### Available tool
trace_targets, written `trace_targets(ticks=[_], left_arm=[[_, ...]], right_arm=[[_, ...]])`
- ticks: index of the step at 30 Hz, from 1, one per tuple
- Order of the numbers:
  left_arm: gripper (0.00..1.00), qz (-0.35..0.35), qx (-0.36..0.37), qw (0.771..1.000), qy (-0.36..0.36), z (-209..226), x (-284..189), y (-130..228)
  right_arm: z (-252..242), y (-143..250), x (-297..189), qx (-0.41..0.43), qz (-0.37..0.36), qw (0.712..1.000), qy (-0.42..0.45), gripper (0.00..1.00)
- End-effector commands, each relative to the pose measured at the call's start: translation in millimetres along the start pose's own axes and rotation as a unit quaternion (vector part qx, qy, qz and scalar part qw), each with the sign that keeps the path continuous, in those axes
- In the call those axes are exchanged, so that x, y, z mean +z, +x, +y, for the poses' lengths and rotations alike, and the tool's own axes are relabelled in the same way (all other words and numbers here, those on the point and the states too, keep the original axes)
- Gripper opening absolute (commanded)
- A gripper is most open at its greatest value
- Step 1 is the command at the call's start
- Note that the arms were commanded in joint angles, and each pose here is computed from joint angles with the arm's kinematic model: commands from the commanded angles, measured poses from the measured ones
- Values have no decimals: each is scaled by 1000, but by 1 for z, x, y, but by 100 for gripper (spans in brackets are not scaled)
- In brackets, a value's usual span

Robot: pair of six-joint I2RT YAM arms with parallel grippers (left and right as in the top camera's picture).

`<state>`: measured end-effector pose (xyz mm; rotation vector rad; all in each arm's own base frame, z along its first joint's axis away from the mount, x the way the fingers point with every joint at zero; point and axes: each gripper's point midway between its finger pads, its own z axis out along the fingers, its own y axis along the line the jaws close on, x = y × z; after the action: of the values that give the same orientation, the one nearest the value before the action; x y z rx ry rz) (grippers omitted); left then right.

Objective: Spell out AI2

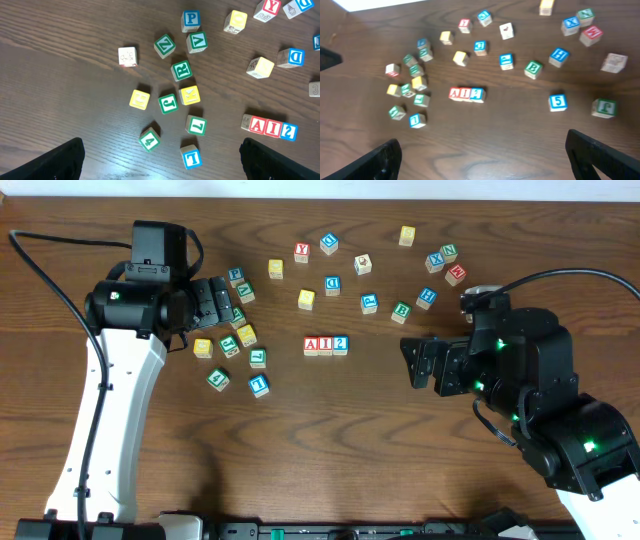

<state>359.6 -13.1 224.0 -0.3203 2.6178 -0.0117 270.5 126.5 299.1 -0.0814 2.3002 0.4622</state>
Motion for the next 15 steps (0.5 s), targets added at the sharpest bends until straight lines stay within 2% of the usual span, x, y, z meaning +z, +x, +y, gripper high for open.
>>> trace_targets(ticks=[1, 9, 15], left_arm=[[98, -12, -5, 1000, -4, 2, -7, -7], [97, -12, -5, 1000, -4, 2, -7, -7], [98, -13, -5, 1000, -4, 2, -7, -7]], right_arm=[[-15, -4, 0, -1, -14, 999, 44, 99], [-49, -23, -3, 11, -57, 991, 122, 99], [-66, -43, -6, -15, -122, 988, 98, 99]])
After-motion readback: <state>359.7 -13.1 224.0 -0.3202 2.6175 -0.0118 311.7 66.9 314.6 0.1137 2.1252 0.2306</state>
